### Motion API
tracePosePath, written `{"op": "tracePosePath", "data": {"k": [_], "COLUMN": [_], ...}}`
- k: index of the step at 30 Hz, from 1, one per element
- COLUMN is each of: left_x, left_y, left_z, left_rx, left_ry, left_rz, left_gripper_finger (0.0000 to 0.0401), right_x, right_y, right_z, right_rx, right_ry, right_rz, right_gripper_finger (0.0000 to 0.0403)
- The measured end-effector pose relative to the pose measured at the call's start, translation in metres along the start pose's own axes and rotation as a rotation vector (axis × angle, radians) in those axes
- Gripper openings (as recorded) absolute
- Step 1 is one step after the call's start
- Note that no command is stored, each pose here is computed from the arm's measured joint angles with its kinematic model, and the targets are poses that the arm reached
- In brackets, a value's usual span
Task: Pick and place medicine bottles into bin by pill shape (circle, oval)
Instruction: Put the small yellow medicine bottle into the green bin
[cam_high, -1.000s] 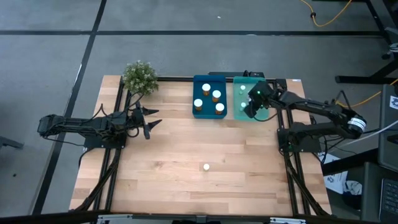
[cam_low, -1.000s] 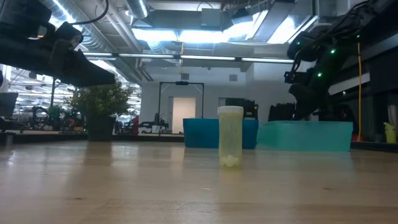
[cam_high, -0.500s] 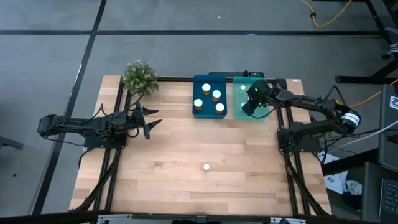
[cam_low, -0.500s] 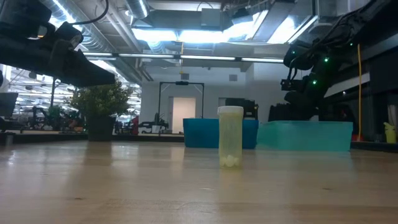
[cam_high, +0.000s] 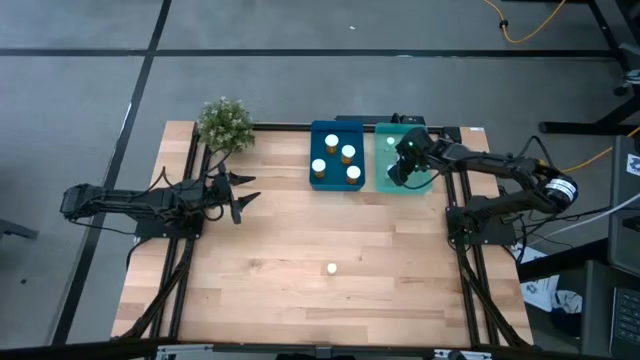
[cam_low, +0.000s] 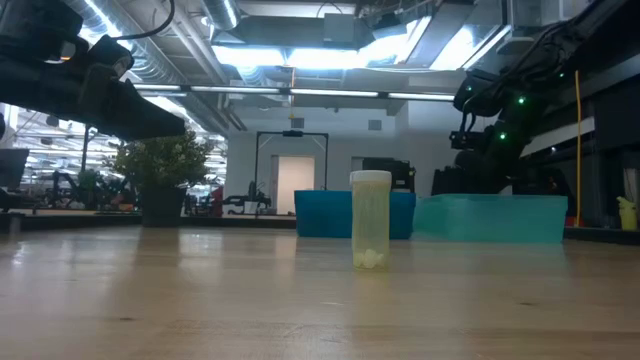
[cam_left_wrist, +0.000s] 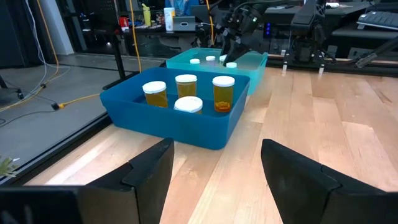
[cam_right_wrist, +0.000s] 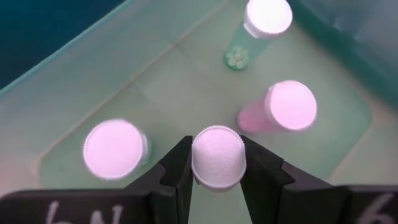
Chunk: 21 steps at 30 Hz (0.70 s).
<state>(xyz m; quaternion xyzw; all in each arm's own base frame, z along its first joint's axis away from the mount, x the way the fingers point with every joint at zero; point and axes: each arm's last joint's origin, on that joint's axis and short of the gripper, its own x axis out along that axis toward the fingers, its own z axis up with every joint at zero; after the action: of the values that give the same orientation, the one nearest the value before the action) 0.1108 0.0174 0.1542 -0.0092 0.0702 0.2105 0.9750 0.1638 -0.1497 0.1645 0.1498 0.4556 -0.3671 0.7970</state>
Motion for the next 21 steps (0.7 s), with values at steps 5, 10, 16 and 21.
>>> {"op": "tracePosePath", "data": {"k": [5, 10, 16, 21], "left_x": [0.0, 0.0, 0.0, 0.0], "left_y": [0.0, 0.0, 0.0, 0.0], "left_z": [0.0, 0.0, 0.0, 0.0], "left_rx": [0.0, 0.0, 0.0, 0.0], "left_ry": [0.0, 0.0, 0.0, 0.0], "left_rz": [0.0, 0.0, 0.0, 0.0], "left_gripper_finger": [0.0234, 0.0234, 0.0234, 0.0234], "right_x": [0.01, 0.013, 0.013, 0.013], "right_y": [0.001, 0.002, 0.002, 0.002], "right_z": [0.002, 0.004, 0.004, 0.004], "right_rx": [-0.003, -0.001, -0.002, 0.001], "right_ry": [0.002, -0.016, -0.015, -0.015], "right_rz": [-0.003, -0.005, -0.008, -0.008], "right_gripper_finger": [0.011, 0.011, 0.0111, 0.0124]}}
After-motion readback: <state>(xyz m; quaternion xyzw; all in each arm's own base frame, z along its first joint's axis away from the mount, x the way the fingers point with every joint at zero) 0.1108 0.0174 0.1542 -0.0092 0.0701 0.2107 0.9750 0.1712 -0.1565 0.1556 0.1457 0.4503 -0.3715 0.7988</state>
